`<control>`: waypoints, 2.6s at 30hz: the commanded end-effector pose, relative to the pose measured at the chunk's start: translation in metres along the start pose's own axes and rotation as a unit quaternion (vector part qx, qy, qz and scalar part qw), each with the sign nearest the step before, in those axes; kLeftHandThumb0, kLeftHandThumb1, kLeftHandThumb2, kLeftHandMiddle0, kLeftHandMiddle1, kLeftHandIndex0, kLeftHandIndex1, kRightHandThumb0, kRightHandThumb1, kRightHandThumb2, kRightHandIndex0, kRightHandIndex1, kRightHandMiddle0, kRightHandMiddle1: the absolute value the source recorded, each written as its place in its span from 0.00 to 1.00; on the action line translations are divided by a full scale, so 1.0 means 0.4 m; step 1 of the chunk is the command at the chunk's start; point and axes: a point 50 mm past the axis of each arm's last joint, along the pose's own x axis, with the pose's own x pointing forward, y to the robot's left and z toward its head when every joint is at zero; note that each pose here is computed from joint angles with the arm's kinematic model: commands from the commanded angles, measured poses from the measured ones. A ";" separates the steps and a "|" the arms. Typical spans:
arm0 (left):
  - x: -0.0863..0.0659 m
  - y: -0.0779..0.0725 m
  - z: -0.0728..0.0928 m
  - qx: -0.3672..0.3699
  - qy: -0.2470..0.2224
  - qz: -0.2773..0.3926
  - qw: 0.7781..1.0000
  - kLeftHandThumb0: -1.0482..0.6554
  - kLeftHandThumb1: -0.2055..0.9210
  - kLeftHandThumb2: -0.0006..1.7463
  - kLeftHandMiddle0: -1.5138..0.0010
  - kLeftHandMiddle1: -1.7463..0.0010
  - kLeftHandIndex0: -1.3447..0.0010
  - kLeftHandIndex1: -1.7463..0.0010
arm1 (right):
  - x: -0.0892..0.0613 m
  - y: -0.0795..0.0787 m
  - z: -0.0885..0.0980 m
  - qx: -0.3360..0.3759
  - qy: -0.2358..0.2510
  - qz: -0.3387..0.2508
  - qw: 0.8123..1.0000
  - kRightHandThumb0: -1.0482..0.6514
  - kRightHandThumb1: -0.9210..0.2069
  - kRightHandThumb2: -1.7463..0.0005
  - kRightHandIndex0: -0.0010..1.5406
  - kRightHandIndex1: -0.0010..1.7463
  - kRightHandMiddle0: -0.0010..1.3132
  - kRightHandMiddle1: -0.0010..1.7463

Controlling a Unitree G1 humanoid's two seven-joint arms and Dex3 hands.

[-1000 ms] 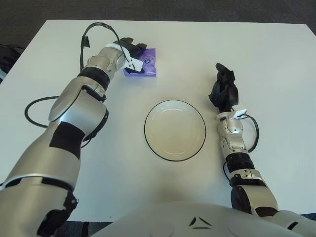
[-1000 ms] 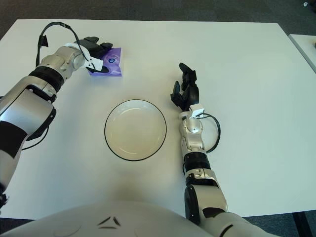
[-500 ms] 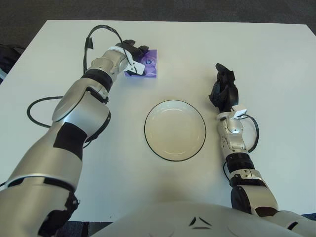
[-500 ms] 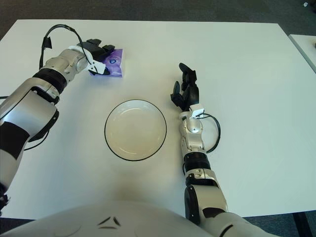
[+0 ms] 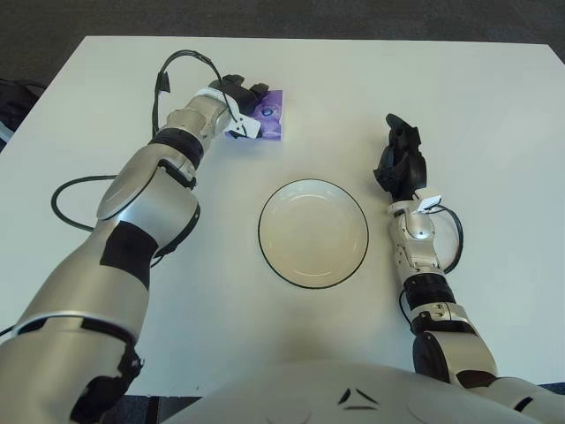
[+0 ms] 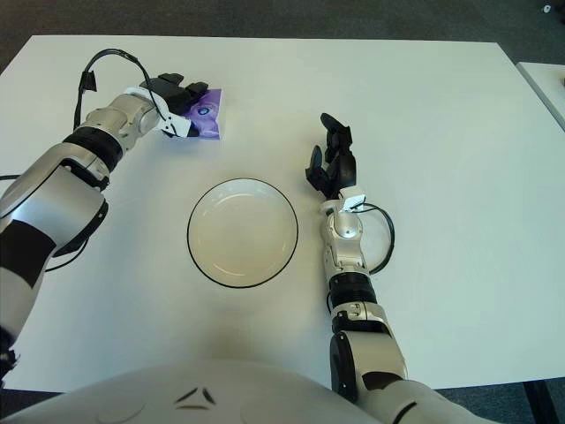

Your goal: Put the tissue paper into the plate.

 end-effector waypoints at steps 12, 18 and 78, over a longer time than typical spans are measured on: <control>0.002 -0.097 0.048 0.015 -0.033 -0.043 0.998 0.00 1.00 0.40 0.89 0.98 1.00 0.84 | -0.147 -0.001 -0.143 0.025 0.148 -0.035 0.988 0.25 0.00 0.54 0.18 0.01 0.00 0.42; 0.001 -0.111 0.052 0.019 -0.036 -0.042 0.998 0.00 1.00 0.38 0.87 0.98 1.00 0.81 | -0.149 -0.001 -0.145 0.025 0.151 -0.037 0.988 0.24 0.00 0.55 0.19 0.01 0.00 0.42; -0.041 -0.100 0.007 -0.148 -0.045 0.201 0.967 0.35 0.53 0.70 0.23 0.00 0.59 0.00 | -0.141 -0.019 -0.146 0.040 0.156 -0.004 0.987 0.28 0.00 0.59 0.27 0.29 0.12 0.62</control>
